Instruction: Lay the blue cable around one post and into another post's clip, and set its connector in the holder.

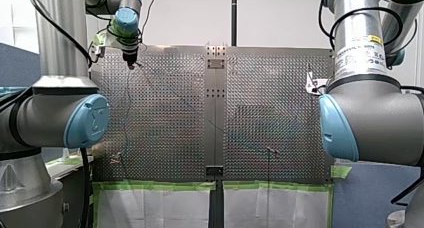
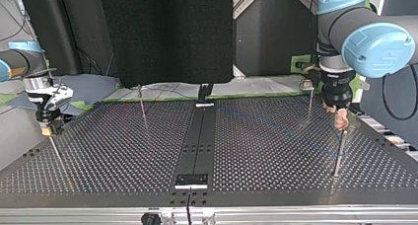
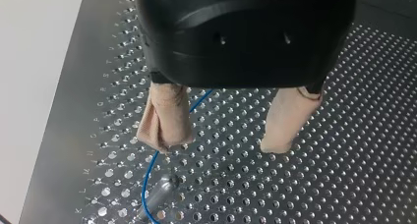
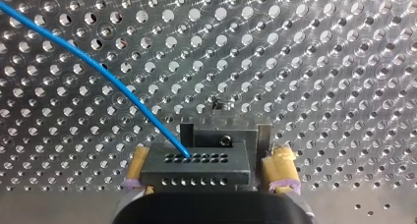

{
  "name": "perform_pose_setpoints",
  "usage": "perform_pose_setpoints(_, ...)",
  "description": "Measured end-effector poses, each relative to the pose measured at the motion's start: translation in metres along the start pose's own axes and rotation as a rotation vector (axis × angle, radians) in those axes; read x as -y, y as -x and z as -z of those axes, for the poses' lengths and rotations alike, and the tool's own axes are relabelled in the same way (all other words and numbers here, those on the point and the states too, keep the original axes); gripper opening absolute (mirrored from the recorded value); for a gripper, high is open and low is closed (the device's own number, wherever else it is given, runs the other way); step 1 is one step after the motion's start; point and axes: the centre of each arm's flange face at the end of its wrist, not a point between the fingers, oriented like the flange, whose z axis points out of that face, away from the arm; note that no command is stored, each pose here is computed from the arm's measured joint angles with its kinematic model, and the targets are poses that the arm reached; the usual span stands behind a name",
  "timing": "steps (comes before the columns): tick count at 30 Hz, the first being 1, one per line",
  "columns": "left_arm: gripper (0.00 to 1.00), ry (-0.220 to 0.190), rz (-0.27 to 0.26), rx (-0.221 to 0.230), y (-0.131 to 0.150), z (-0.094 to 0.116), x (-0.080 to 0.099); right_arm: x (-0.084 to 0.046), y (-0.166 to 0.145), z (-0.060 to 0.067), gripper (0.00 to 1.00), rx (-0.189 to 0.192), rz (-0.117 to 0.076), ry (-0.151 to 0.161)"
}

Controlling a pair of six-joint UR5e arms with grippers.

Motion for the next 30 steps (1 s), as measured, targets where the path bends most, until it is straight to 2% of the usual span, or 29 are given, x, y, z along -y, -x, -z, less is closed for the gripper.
perform_pose_setpoints(21, 1.00, 0.010, -0.165, -0.003, -0.0002, 0.0009, -0.0005, 0.0000, 0.0000, 0.0000, 1.00, 0.000, 0.000, 0.000)
perform_pose_setpoints(26, 1.00, 0.009, -0.147, 0.002, 0.0008, 0.0022, -0.0004, 0.0000, 0.0000, 0.0000, 1.00, 0.000, 0.000, 0.000)
perform_pose_setpoints(30, 1.00, 0.013, -0.107, 0.017, 0.0033, 0.0027, -0.0017, 0.0000, 0.0000, 0.0000, 1.00, 0.000, 0.000, 0.000)
